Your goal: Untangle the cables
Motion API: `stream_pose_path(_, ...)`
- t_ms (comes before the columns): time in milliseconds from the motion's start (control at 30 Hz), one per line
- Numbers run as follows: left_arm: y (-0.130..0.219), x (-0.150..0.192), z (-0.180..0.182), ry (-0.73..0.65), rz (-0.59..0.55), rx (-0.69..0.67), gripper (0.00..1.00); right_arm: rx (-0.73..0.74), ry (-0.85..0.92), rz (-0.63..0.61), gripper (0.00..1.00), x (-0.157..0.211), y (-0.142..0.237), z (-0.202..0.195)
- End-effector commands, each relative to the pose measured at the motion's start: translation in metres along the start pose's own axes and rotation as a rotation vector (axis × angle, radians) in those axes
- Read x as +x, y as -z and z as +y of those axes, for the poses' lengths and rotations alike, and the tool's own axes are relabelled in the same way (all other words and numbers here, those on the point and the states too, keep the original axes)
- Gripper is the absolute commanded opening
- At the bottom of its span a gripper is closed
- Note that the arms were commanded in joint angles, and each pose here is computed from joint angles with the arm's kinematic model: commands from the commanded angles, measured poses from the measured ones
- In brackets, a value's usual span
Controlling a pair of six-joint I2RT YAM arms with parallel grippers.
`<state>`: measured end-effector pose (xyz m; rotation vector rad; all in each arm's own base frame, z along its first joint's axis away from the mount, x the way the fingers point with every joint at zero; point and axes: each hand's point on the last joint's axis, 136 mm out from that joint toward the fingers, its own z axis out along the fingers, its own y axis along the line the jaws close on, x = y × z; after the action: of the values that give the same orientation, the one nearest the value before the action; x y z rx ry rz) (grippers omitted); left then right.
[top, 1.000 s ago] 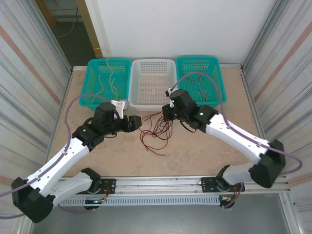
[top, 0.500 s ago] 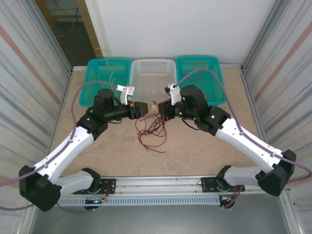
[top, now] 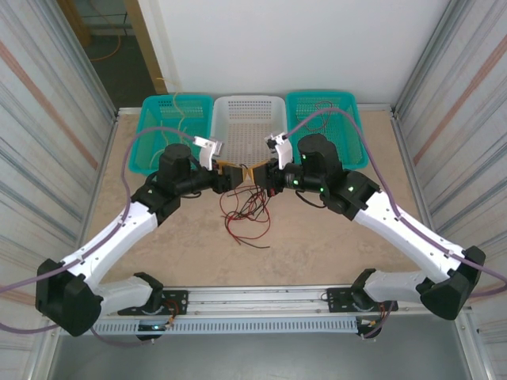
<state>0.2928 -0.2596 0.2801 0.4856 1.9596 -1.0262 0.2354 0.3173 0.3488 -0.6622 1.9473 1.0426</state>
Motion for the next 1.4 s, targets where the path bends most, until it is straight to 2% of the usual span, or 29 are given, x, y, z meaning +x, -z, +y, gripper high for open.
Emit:
stream_pose_path(0,-0.005,-0.03,0.0,-0.093,-0.092,-0.026,0.57,-0.09,0.018,-0.092,0.0,-0.031,0.021,0.027)
stream_pose_path(133,-0.009,-0.043,-0.012,-0.096,-0.13,0.042,0.46,-0.097,0.01,-0.093,0.0,-0.029,0.023,0.028)
stream_pose_path(200,-0.008,-0.049,-0.019,-0.103,-0.15,0.068,0.35,-0.101,0.009,-0.099,0.0,-0.03,0.026,0.03)
stream_pose_path(367,-0.001,-0.064,-0.033,-0.116,-0.182,0.099,0.16,-0.102,-0.001,-0.118,0.0,-0.031,0.033,0.029)
stream_pose_path(500,0.01,-0.075,-0.041,-0.115,-0.205,0.076,0.0,-0.08,-0.015,-0.141,0.0,-0.034,0.038,0.024)
stream_pose_path(633,0.027,-0.091,-0.055,-0.09,-0.23,0.08,0.01,-0.046,-0.028,-0.188,0.0,-0.046,0.048,0.023)
stream_pose_path(733,0.028,-0.089,-0.062,-0.069,-0.197,0.105,0.52,-0.063,-0.014,-0.253,0.0,-0.069,0.064,0.035)
stream_pose_path(767,0.027,-0.084,-0.062,-0.055,-0.183,0.121,0.58,-0.07,-0.005,-0.276,0.0,-0.079,0.07,0.041)
stream_pose_path(867,0.014,-0.063,-0.061,0.018,-0.152,0.172,0.64,-0.098,0.021,-0.337,0.0,-0.102,0.085,0.055)
stream_pose_path(933,-0.004,-0.035,-0.055,0.076,-0.096,0.18,0.74,-0.126,0.04,-0.367,0.0,-0.115,0.091,0.065)
stream_pose_path(1067,-0.034,0.011,-0.046,0.138,-0.006,0.159,0.8,-0.164,0.057,-0.392,0.0,-0.132,0.094,0.077)
stream_pose_path(1133,-0.047,0.029,-0.042,0.168,0.038,0.156,0.8,-0.181,0.066,-0.404,0.0,-0.139,0.095,0.082)
stream_pose_path(1267,-0.057,0.063,-0.029,0.192,0.117,0.109,0.67,-0.138,0.096,-0.444,0.0,-0.153,0.102,0.08)
stream_pose_path(1333,-0.055,0.082,-0.015,0.217,0.137,0.061,0.55,-0.108,0.107,-0.465,0.0,-0.161,0.106,0.074)
stream_pose_path(1367,-0.053,0.089,-0.009,0.221,0.148,0.039,0.53,-0.095,0.104,-0.472,0.0,-0.165,0.107,0.069)
